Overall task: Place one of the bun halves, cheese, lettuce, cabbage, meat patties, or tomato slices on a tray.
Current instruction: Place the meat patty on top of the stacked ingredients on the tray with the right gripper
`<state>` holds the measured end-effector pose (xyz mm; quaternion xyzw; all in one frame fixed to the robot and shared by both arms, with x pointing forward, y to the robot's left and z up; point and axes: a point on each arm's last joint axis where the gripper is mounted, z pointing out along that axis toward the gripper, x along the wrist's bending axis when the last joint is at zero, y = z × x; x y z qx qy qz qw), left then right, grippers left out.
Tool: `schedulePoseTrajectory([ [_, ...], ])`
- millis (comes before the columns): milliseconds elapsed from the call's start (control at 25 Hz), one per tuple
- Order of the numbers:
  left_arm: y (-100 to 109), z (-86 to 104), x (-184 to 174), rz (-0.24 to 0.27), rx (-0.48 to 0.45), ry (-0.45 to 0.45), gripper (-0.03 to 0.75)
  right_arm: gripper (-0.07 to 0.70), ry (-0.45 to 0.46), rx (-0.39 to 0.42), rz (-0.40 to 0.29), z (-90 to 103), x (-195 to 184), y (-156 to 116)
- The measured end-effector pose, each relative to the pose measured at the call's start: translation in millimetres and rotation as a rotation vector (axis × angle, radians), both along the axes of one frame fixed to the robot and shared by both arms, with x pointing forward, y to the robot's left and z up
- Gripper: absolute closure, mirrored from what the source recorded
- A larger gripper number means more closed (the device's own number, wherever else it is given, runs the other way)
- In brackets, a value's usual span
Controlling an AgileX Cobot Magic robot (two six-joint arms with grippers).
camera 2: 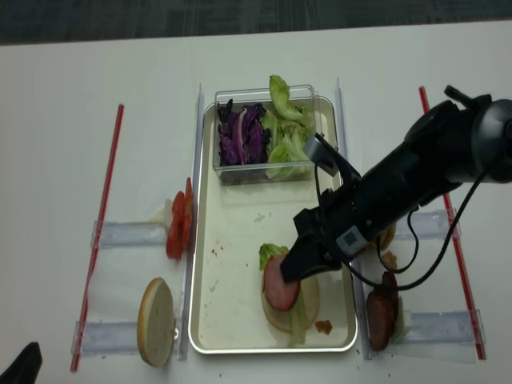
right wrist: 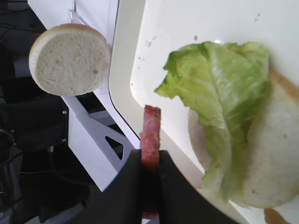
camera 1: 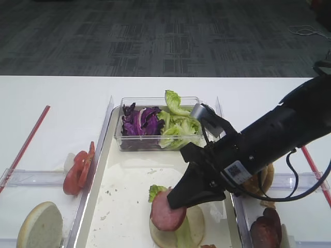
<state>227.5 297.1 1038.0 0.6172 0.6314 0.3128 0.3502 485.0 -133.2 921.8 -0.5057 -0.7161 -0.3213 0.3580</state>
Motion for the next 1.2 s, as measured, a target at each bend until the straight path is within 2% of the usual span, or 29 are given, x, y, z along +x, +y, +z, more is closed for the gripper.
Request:
schedulePoseTrajectory([
  [160, 0.0, 0.0, 0.0, 0.0, 0.0, 0.0, 0.324, 0.549, 0.006, 0.0, 0.007, -9.3, 1.3, 0.6],
  [400, 0.0, 0.0, 0.0, 0.0, 0.0, 0.0, 0.324, 0.549, -0.023, 0.013, 0.006, -9.6, 3.5, 1.5],
  [760, 0.0, 0.0, 0.0, 0.0, 0.0, 0.0, 0.324, 0.549, -0.048, -0.013, -0.014, -11.6, 6.6, 0.6],
  [1200, 0.0, 0.0, 0.0, 0.0, 0.0, 0.0, 0.324, 0.549, 0.003, -0.025, -0.014, -27.6, 6.9, 1.0],
])
